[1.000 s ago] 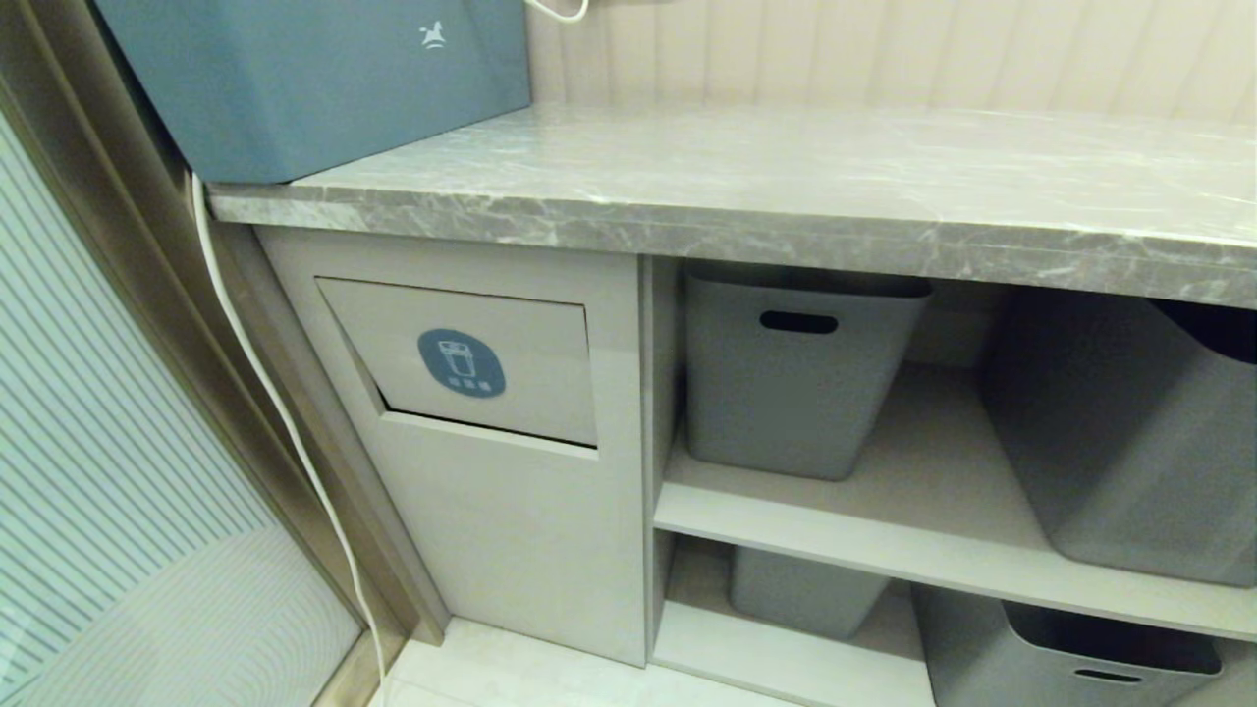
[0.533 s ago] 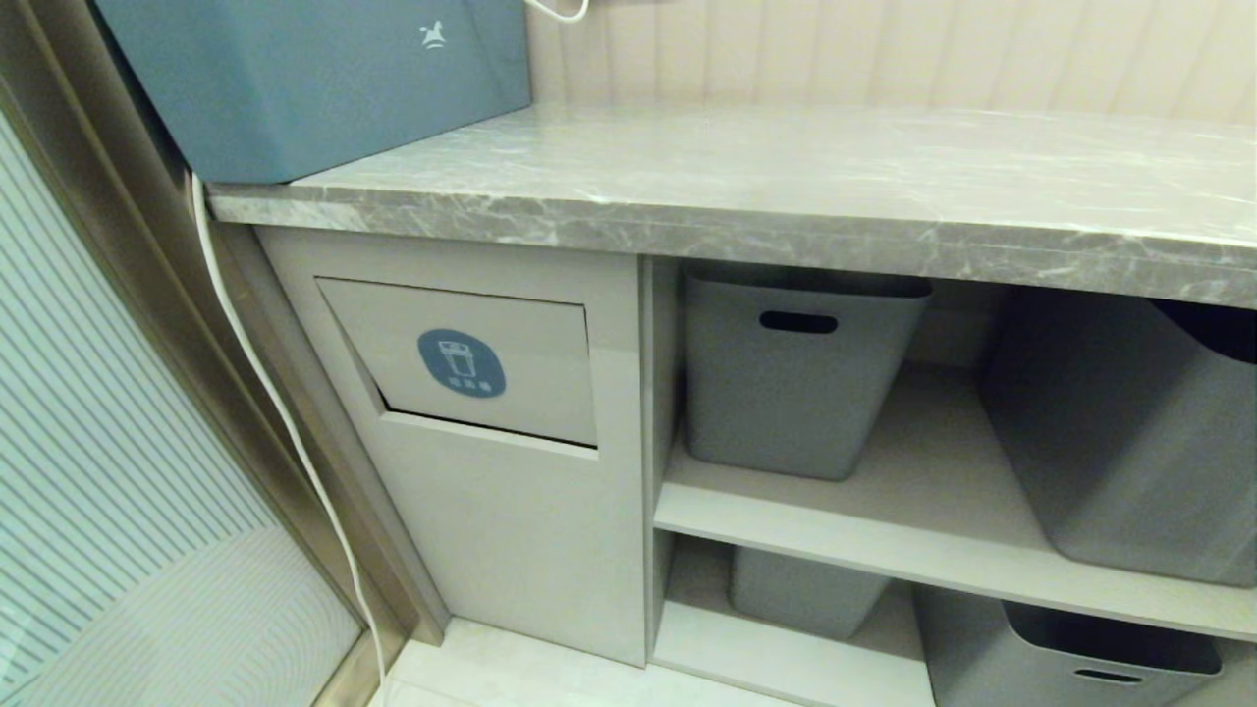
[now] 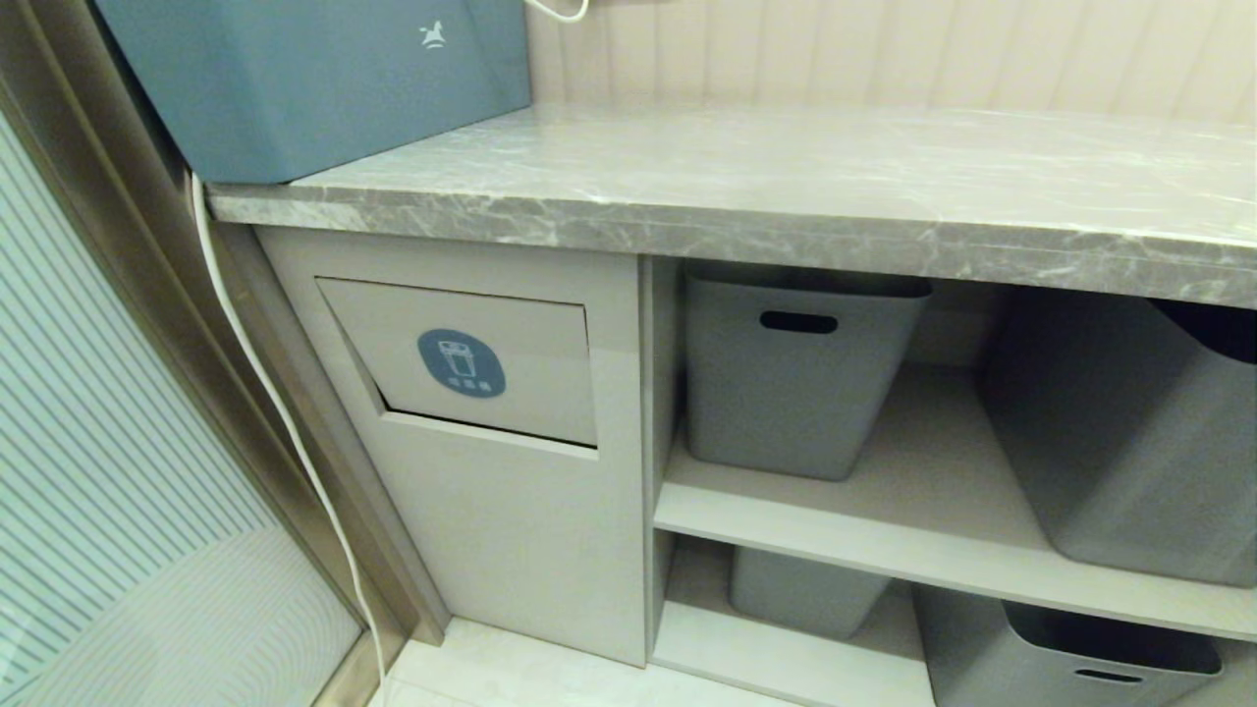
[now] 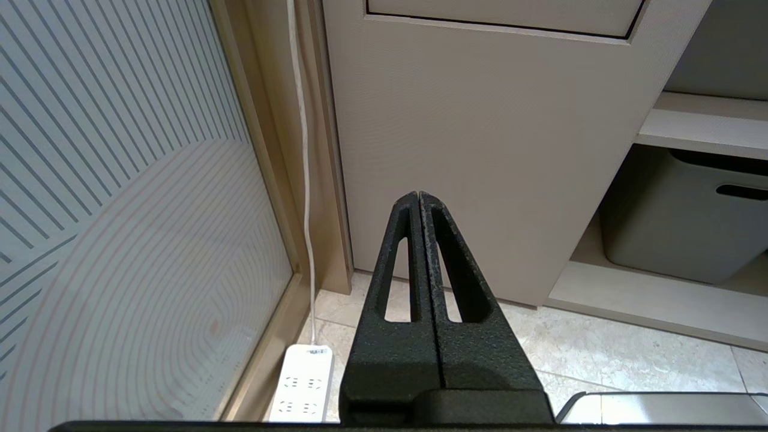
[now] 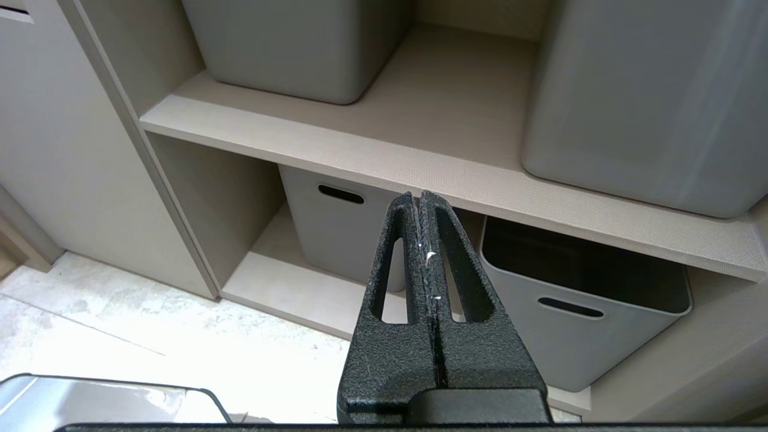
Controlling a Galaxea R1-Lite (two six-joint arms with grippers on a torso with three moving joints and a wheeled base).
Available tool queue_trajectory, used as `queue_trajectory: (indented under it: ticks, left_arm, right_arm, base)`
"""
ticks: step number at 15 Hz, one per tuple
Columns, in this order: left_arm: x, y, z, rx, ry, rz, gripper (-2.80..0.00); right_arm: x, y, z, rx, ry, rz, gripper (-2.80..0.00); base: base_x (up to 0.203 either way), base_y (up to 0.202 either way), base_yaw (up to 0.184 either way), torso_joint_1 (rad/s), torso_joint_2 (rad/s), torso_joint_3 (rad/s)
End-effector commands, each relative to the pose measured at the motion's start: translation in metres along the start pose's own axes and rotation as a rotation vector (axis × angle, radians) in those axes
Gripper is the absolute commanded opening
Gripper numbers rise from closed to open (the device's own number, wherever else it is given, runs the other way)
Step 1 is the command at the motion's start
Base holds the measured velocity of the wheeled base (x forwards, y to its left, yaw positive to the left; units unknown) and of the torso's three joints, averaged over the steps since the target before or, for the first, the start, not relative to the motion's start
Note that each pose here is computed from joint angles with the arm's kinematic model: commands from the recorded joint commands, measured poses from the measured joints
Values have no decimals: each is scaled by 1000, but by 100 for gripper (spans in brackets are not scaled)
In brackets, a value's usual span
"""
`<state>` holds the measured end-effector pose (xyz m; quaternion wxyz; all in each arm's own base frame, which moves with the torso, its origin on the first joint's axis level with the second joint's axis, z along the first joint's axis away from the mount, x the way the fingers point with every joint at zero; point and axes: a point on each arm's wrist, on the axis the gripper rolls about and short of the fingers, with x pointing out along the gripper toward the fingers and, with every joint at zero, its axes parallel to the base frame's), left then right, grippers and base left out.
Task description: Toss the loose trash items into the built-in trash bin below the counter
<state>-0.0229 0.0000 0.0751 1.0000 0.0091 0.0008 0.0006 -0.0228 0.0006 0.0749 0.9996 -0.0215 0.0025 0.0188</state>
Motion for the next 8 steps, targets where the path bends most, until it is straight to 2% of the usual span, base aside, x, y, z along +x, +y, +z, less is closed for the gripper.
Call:
queue_trajectory:
  ticks: [1,8]
  left_arm:
    - [0,0,0,-1,0,0,-280]
    - [0,0,0,-1,0,0,-280]
  right_arm:
    - [0,0,0,-1,-1,1,-280]
    - [0,0,0,-1,-1,1,-280]
  base:
    - [0,0,0,0,0,0]
    - [0,0,0,0,0,0]
